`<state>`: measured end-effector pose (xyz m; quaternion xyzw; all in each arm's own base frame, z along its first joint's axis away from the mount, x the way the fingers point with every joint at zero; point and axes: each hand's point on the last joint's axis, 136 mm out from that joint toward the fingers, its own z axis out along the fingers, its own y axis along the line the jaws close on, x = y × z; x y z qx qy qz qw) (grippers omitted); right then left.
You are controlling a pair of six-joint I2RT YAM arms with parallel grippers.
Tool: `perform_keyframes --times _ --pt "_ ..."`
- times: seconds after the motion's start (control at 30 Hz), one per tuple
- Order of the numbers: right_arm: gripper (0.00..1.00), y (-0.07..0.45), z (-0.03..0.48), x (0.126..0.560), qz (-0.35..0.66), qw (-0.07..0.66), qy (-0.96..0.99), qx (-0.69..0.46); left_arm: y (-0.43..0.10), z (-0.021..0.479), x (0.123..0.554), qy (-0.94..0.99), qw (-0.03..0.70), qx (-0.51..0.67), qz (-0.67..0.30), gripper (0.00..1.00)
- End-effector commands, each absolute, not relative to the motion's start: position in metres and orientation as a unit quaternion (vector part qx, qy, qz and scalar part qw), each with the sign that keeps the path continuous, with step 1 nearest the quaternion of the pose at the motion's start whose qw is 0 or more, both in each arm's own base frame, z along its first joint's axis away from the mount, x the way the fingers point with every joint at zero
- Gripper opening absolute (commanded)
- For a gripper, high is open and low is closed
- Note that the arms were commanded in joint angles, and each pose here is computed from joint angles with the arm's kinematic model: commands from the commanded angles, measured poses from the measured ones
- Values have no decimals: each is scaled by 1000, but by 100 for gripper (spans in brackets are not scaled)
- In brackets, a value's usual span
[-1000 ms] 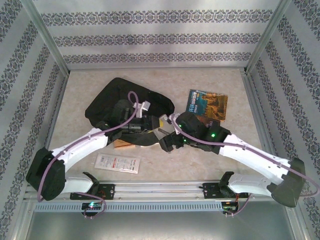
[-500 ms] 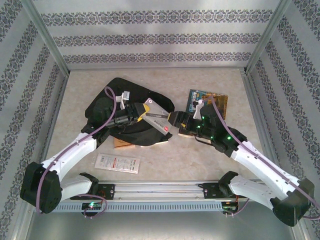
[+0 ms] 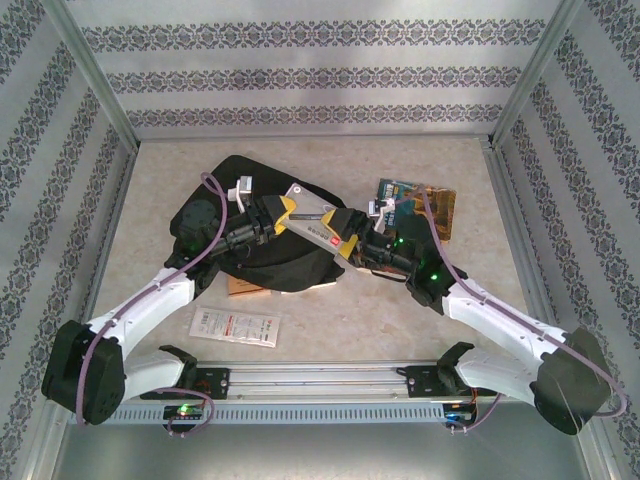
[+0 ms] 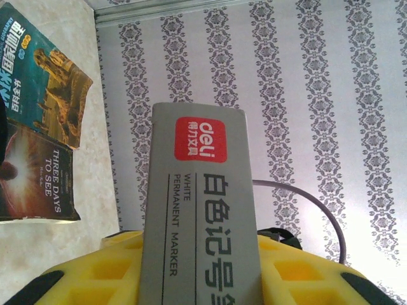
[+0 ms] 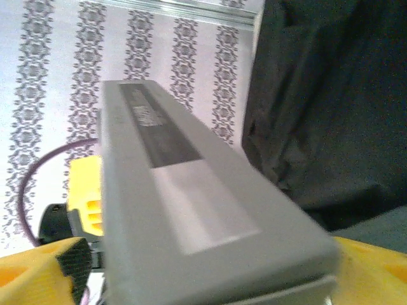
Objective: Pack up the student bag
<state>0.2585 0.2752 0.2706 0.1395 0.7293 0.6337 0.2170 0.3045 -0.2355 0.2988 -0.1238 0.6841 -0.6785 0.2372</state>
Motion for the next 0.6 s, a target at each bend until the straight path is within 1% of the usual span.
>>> perform_keyframes --times 0.0,0.13,0.33,0.4,0.47,0.57 --pt "85 266 316 256 684 261 669 127 -233 319 304 653 256 -109 -704 36" --pt "73 263 326 255 694 275 654 124 -234 315 306 650 248 -115 -709 36" --pt "48 266 325 257 692 274 657 122 -236 311 306 650 238 -115 -713 39" --pt "45 266 324 257 690 275 658 122 -238 309 305 651 233 -113 -713 40" --pt "40 267 321 258 688 274 661 122 -239 307 305 654 229 -112 -712 44" --pt "38 264 316 259 679 278 668 126 -240 301 304 664 227 -107 -705 56"
